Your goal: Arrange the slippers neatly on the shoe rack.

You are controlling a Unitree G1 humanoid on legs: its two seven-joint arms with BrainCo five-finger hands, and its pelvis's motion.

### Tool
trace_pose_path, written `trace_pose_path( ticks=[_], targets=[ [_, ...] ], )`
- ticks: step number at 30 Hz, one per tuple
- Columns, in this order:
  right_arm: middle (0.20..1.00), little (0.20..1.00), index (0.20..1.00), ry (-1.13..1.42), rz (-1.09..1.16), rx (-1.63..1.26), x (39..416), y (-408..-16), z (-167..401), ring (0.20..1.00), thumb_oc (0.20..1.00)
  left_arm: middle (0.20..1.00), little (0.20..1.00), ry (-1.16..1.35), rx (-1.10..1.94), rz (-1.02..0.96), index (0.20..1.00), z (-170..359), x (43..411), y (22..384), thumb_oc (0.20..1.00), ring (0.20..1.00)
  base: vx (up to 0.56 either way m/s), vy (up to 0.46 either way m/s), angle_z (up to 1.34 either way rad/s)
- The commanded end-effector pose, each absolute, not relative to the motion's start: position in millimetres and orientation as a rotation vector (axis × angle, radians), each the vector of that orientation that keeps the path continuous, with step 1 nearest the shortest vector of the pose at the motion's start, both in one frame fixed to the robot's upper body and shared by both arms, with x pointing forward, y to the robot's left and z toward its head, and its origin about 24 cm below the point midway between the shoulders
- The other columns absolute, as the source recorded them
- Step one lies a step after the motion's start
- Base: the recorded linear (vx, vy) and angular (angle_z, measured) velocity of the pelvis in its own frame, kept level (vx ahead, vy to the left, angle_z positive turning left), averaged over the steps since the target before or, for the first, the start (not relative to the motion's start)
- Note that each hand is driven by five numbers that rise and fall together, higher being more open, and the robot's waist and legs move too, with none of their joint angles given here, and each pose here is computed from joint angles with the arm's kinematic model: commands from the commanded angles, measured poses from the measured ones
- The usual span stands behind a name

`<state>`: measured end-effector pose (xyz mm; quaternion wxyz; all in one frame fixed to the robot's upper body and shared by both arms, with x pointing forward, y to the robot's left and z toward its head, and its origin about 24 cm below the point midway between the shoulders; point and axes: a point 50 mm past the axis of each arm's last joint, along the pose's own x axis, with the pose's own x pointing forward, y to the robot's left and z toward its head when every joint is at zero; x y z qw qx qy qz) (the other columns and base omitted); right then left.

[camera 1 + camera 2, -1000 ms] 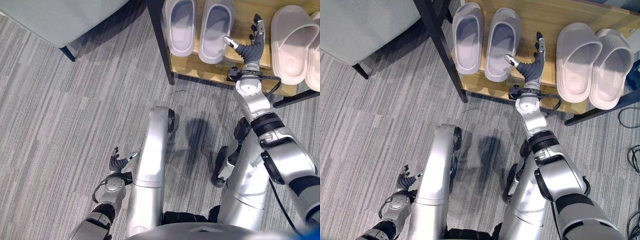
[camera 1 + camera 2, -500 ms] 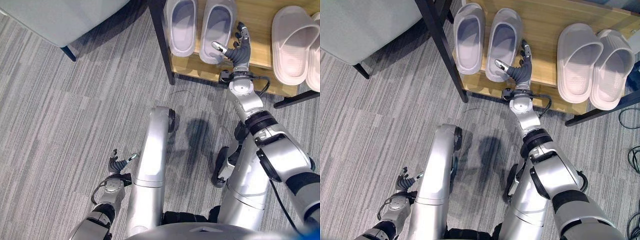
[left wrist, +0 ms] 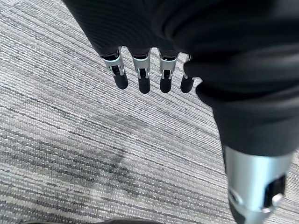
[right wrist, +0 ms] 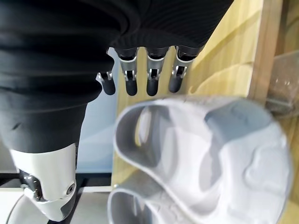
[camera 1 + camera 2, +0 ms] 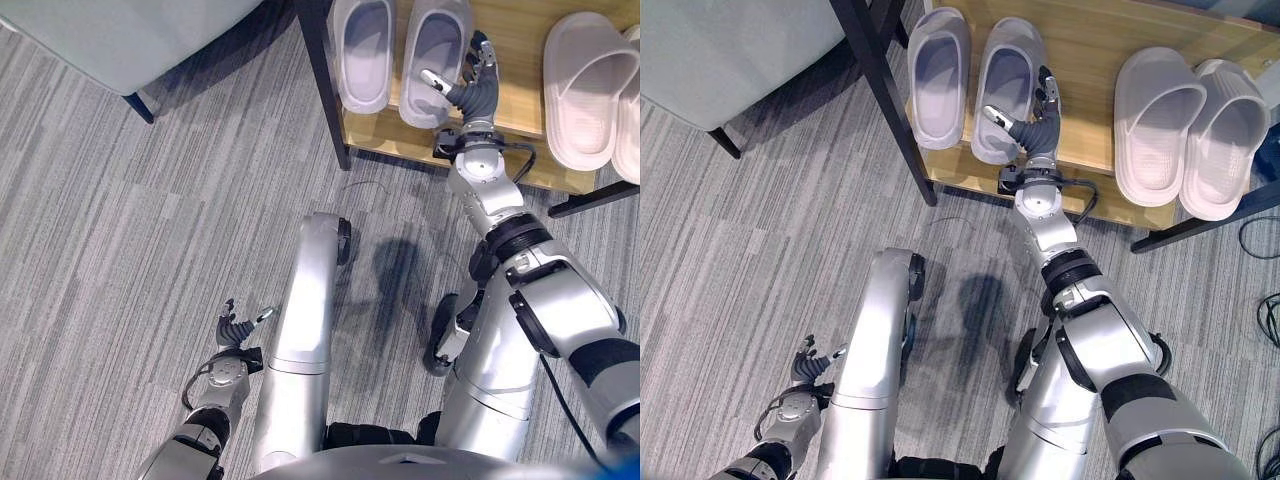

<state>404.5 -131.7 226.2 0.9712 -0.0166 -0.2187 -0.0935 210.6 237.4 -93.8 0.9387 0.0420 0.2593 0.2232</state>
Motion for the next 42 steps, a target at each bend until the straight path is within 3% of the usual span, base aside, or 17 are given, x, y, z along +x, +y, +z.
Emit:
trace_pose_path(
  ticks=[1,10,18,25,27,29,36,39,42],
  targets=[
    [1.000,1.000,1.000,-0.608,-0.100,-0.028,400,-107,277,1.000,1.000,1.000,1.000,0.553,0.098,0.410,1.000,-100,204,228,1.000,1.000,0.00,0.000,0.00],
    [1.000,1.000,1.000,-0.610,-0.099,-0.026,400,-103,279,1.000,1.000,1.000,1.000,0.563,0.092,0.416,1.000,-102,203,228,1.000,1.000,0.00,0.000,0.00],
    [1.000,1.000,1.000,-0.733,-0.293,-0.086,387,-129,285,1.000,1.000,1.000,1.000,0.559,0.089,0.449,1.000,-103,202,225,1.000,1.000,0.00,0.000,0.00],
    [1.000,1.000,1.000,-0.972,-0.330,-0.170,340,-162,285,1.000,1.000,1.000,1.000,0.546,0.070,0.480,1.000,-102,201,225,1.000,1.000,0.00,0.000,0.00],
    [1.000,1.000,1.000,-1.021,-0.306,-0.290,295,-189,253,1.000,1.000,1.000,1.000,0.534,0.038,0.476,1.000,-101,202,219,1.000,1.000,0.00,-0.025,-0.06],
    [1.000,1.000,1.000,-1.074,-0.313,-0.388,278,-199,254,1.000,1.000,1.000,1.000,0.519,0.030,0.477,1.000,-99,204,219,1.000,1.000,-0.01,-0.028,-0.05],
    [1.000,1.000,1.000,-1.052,-0.269,-0.616,239,-228,244,1.000,1.000,1.000,1.000,0.405,0.007,0.505,1.000,-77,232,228,1.000,1.000,-0.01,-0.030,-0.05],
    [1.000,1.000,1.000,-0.757,-0.362,-0.749,236,-276,202,1.000,1.000,1.000,1.000,0.303,-0.047,0.534,1.000,-57,247,242,1.000,1.000,-0.05,-0.036,-0.28],
    [1.000,1.000,1.000,-0.257,-0.586,-0.658,224,-339,107,1.000,1.000,1.000,1.000,0.329,-0.097,0.574,1.000,-63,237,256,1.000,1.000,-0.07,-0.047,-0.63]
  ],
)
